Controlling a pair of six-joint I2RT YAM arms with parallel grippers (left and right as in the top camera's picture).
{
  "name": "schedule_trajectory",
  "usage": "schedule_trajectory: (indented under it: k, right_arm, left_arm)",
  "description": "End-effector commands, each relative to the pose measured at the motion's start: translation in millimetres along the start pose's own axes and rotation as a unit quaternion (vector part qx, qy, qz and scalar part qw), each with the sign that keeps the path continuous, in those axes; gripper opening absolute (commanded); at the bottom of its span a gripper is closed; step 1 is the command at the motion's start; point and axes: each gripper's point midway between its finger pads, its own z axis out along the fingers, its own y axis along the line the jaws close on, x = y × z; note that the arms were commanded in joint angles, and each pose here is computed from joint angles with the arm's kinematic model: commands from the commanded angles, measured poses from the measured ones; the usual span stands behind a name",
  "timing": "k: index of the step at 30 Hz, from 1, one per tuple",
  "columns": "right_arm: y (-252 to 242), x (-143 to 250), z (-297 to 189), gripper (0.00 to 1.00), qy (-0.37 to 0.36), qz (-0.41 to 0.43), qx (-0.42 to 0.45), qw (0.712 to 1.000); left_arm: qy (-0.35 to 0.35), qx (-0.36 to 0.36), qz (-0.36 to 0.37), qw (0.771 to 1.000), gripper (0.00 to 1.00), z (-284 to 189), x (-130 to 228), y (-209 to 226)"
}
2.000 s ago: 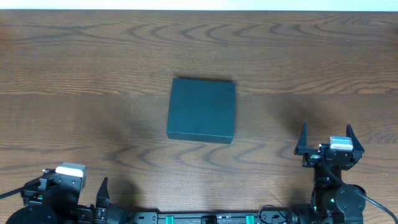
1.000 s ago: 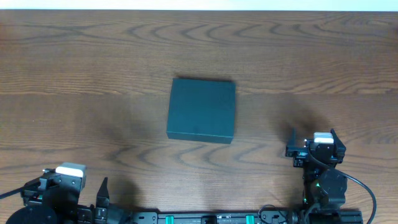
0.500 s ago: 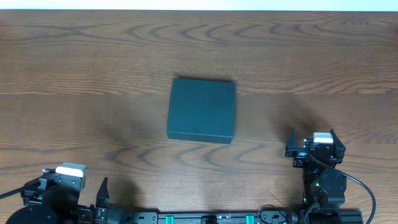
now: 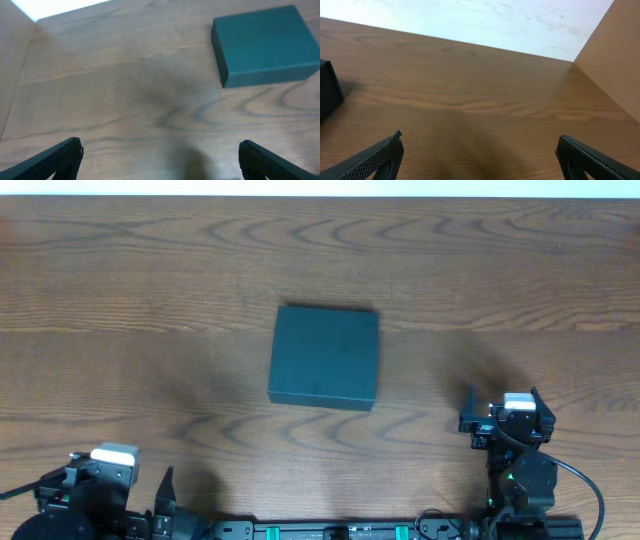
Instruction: Pack container
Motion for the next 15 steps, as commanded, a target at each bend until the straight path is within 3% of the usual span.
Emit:
schedule_trajectory:
  k: [1, 9, 15]
  right_arm:
    - [-1, 0, 0, 0.99, -0.002, -0.002, 0.002, 1.000]
    - [-1, 0, 0, 0.99, -0.002, -0.002, 0.002, 1.000]
    - [-1, 0, 0, 0.99, -0.002, -0.002, 0.002, 1.000]
  left_arm:
    - [-0.015, -0.022, -0.012, 1.000, 0.99, -3, 0, 7]
    - [-0.187, -0.075, -0.116, 0.973, 0.98, 9, -48, 17]
    - [-0.224, -0.078, -0.146, 0.960, 0.98, 70, -26, 13]
